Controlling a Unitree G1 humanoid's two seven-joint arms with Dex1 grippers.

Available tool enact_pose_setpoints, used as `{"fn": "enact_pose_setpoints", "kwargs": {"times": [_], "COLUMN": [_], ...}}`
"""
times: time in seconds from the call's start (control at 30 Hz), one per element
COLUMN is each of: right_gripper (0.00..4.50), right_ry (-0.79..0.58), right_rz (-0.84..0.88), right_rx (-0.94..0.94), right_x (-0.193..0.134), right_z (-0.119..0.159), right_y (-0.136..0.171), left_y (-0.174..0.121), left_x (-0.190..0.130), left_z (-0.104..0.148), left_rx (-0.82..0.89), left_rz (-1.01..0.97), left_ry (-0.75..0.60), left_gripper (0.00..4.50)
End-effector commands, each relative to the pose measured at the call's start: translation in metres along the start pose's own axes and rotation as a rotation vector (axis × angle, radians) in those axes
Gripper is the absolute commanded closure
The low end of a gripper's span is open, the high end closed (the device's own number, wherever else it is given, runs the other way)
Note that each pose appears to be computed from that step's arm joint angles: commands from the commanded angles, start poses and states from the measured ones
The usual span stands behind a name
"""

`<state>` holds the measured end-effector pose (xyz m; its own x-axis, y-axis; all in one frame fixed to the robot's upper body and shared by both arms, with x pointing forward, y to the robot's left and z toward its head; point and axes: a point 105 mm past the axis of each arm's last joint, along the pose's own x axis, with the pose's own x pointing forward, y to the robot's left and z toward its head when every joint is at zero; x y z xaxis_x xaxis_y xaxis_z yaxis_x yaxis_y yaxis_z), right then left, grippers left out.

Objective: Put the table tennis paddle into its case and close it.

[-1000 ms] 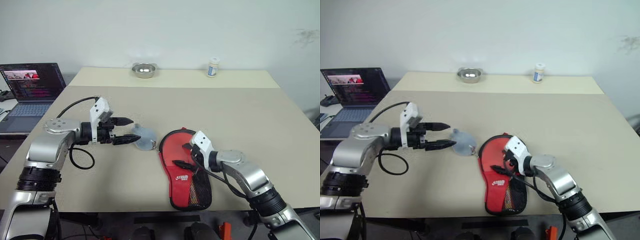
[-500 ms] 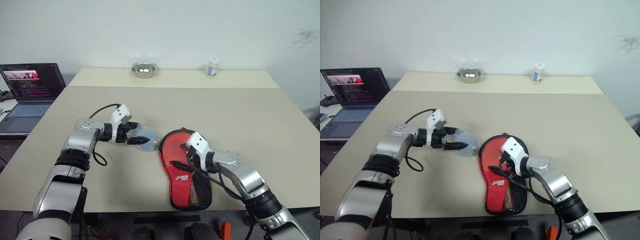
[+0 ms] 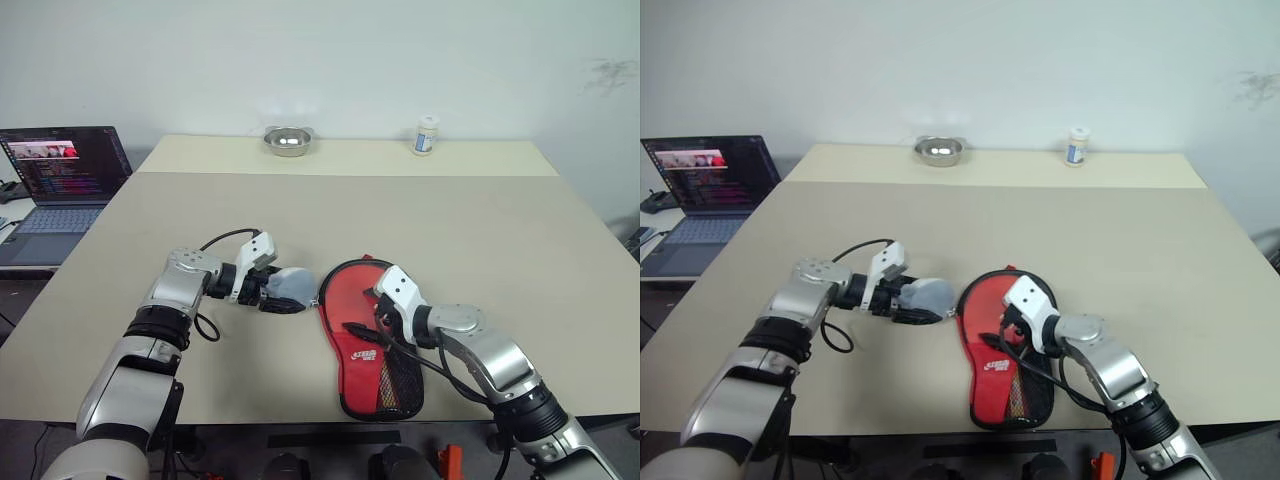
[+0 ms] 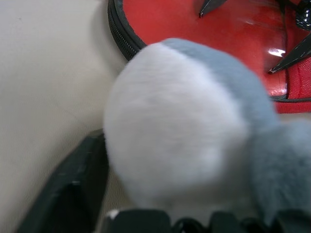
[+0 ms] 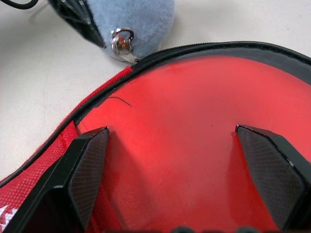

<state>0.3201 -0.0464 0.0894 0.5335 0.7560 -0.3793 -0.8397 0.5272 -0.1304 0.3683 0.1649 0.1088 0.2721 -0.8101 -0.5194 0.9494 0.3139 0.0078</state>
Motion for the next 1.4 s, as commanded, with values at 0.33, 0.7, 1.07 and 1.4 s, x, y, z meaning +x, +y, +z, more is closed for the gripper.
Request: {"fn": "enact_pose_setpoints", "kwargs": {"times": [0.33,0.7,1.07,1.4], "right_gripper": [0.0,0.0,0.0,0.0], "right_ry": [0.202,0.237,0.305,0.34], "right_rz": [-0.024,-0.019,0.044,0.069], "right_rx": [0.076,0.11,0.133,0.134], "right_x": [0.006,0.0,-0.005,-0.007], "right_z": [-0.044,-0.052,-0.069,-0.078], "right_y": [-0.006,-0.002,0.018,0.034], "left_y": [0.044,0.07,0.05,-0.02], "left_x": [-0.002,0.034,0.102,0.168], "left_z": [0.024,0.083,0.162,0.223], "left_rx": [0.008,0.213,0.528,0.678], "left_rz": [0.267,0.491,0.708,0.58], "left_ry": [0.034,0.084,0.005,-0.167], "left_gripper": [3.91,3.94,3.96,3.96]}}
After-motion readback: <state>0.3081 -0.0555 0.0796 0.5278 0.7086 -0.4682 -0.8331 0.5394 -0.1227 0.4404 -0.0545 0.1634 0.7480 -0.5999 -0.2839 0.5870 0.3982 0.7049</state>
